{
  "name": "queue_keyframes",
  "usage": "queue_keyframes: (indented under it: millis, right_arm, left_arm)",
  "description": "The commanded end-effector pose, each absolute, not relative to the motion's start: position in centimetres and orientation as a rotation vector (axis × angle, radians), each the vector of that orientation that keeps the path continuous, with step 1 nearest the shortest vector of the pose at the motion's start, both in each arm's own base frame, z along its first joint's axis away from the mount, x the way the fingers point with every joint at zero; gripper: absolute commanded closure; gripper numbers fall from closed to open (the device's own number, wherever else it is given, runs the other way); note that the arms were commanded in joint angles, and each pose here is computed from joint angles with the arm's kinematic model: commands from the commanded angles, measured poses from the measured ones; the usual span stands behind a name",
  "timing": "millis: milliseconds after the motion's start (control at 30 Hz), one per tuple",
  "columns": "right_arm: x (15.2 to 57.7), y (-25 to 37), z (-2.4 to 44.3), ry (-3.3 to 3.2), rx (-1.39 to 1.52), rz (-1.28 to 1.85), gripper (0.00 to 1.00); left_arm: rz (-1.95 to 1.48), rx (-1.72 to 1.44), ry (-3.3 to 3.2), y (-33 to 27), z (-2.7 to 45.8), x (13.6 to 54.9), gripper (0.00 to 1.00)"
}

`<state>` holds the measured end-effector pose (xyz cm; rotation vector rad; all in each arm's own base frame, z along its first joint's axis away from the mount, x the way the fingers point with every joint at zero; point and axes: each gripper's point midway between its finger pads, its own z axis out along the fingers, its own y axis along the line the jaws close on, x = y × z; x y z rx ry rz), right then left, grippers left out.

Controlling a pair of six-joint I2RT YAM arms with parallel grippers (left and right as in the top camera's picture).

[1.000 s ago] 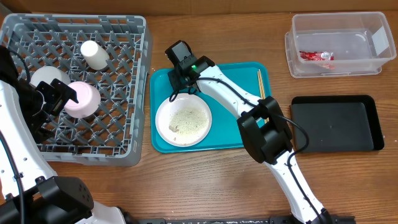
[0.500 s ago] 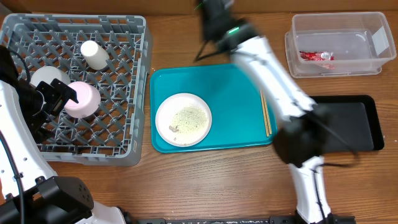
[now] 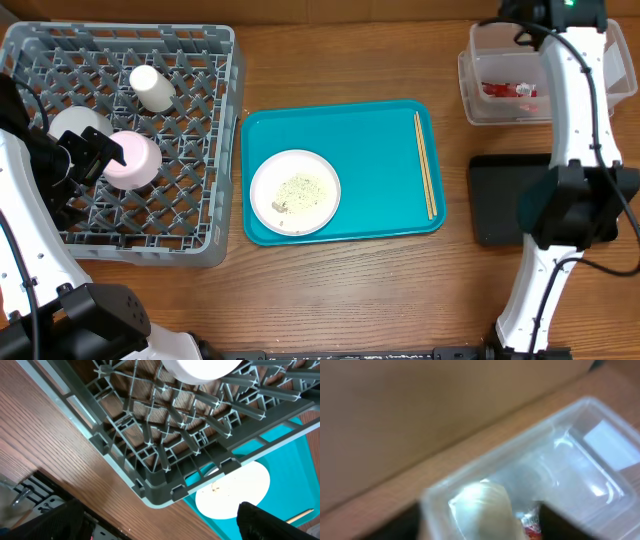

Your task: Sort waste into correct bins and load items into the dishwasher

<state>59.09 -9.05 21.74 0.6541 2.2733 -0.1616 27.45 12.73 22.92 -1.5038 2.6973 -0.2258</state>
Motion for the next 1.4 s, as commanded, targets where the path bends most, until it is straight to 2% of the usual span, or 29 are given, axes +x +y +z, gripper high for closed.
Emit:
queue_keyframes:
  millis: [0,133,267,467,600,833,1000,1267,1367]
  right_arm:
    - [58.5,-9.8,18.6,2.369,0.678,-0.096,0.0]
    - [56.5,-11.9,18.4,2.412,0.736,-0.147,0.0]
    - [54.6,-13.0,21.5,2.369,0.786,-0.191,0.0]
    - [51.0,-12.4,32.8,2.157,0.769,-0.152,0.0]
    - [46.6,-11.3,41.2,1.996,0.725,-0.109,0.0]
    - [39.6,-11.3,49.4,1.808,0.711,-0.072,0.0]
    - [35.4,-15.4,49.0,1.8,0.852,-0.216,0.0]
    - [31.1,-22.9,44.2,1.683,1.354,-0.216,0.0]
    - [29.9,-24.7,42.8,1.675,1.439,-0.248,0.0]
  left_arm:
    - [-0.229,-1.524,2.682,12.7,23.0,27.4,0.0]
    - [-0.229,-1.524,2.682,12.7,23.0,27.4,0.0]
    - [-0.229,-1.524,2.682,12.7,23.0,27.4,0.0]
    - [-0.229,-1.524,2.682,12.7,23.0,27.4,0.0]
    - [-0.229,-1.524,2.682,12.7,23.0,27.4,0.0]
    - [-0.229,-1.524,2.682,12.7,23.0,27.4,0.0]
    - [-0.229,-1.524,2.682,12.7,23.0,27.4,0.0]
    - [-0.229,-1.524,2.682,12.7,23.0,27.4,0.0]
    - [-0.229,-1.524,2.682,12.7,23.0,27.4,0.0]
